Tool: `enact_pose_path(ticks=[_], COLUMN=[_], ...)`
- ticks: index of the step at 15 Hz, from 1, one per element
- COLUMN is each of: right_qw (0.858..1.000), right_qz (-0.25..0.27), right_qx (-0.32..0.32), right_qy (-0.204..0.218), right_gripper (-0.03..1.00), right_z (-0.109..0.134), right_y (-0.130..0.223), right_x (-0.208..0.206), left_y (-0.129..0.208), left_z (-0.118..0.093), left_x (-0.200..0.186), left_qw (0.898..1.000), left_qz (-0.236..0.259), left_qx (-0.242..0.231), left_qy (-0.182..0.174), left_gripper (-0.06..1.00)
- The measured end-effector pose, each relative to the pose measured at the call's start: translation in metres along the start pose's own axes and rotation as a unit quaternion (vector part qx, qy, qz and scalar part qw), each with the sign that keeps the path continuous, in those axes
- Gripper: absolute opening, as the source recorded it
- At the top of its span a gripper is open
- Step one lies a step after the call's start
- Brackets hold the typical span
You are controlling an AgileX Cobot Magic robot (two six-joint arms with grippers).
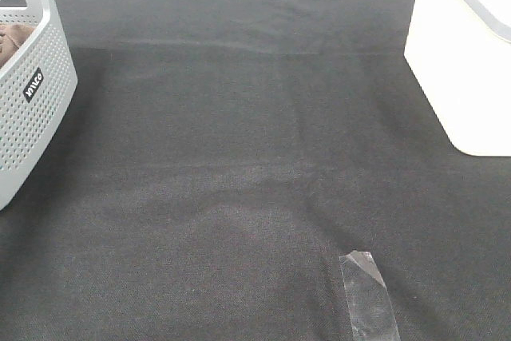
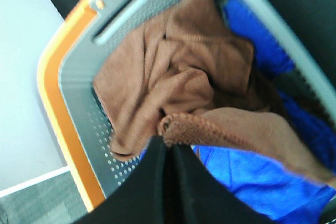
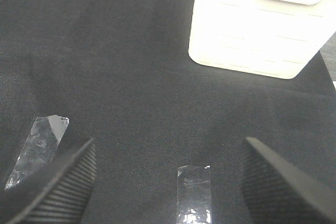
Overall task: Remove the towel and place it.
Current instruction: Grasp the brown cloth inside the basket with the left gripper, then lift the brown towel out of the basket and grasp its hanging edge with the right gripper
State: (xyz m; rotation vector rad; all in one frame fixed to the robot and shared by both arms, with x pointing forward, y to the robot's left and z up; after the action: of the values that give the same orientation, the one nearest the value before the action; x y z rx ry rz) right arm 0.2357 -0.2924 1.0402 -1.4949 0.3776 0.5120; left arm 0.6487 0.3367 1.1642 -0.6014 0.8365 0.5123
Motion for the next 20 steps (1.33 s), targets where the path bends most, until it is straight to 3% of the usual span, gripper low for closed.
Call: enact_pose_path(ticks=[7, 13, 14, 17, 20], right_qw=[1.000, 0.999, 0.996, 0.982, 0.952], right_qz=[0.000, -0.002, -0.031, -0.055, -0.059], right_qx=[0.000, 0.014, 0.018, -0.033, -0.085], right_qy=[0.000, -0.033, -0.084, -0.178, -0.286], right_gripper=[0.73, 0.73, 0.73, 0.73, 0.73], right_z=[0.000, 0.007, 0.017, 0.034, 0.052], right_y=[0.000, -0.005, -0.026, -0.063, -0.090], right_x=[0.000, 0.000, 0.007, 0.034, 0.073], left_y=[-0.037, -0.062, -0.074, -0.088, -0.094], left_z=[-0.042, -0.084, -0.102, -0.132, -0.152], left_x=[-0.108, -0.171, -0.188, -0.203, -0.213], left_qw=[0.991, 0.975, 0.967, 0.956, 0.948], left_qz=[-0.123, -0.218, -0.250, -0.279, -0.298], left_qx=[0.043, 0.039, 0.047, 0.081, 0.101], left_qy=[-0.035, -0.017, -0.002, 0.026, 0.050], left_gripper=[0.00, 0.00, 0.00, 0.00, 0.00])
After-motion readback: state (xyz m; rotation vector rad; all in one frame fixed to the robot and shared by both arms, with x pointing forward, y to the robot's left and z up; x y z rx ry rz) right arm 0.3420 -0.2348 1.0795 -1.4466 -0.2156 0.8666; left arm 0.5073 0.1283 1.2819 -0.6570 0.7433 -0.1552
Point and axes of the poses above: a point on each arm's last joint axis where the gripper is mounted, x pointing out along that axis toward the gripper, z along the wrist's bending axis when the last joint is at zero, y = z × x, the point moved 1 cm from there along x, pointing out along that axis toward the gripper, and after that the axes turned 8 degrees about x, right-handed, at the moved point
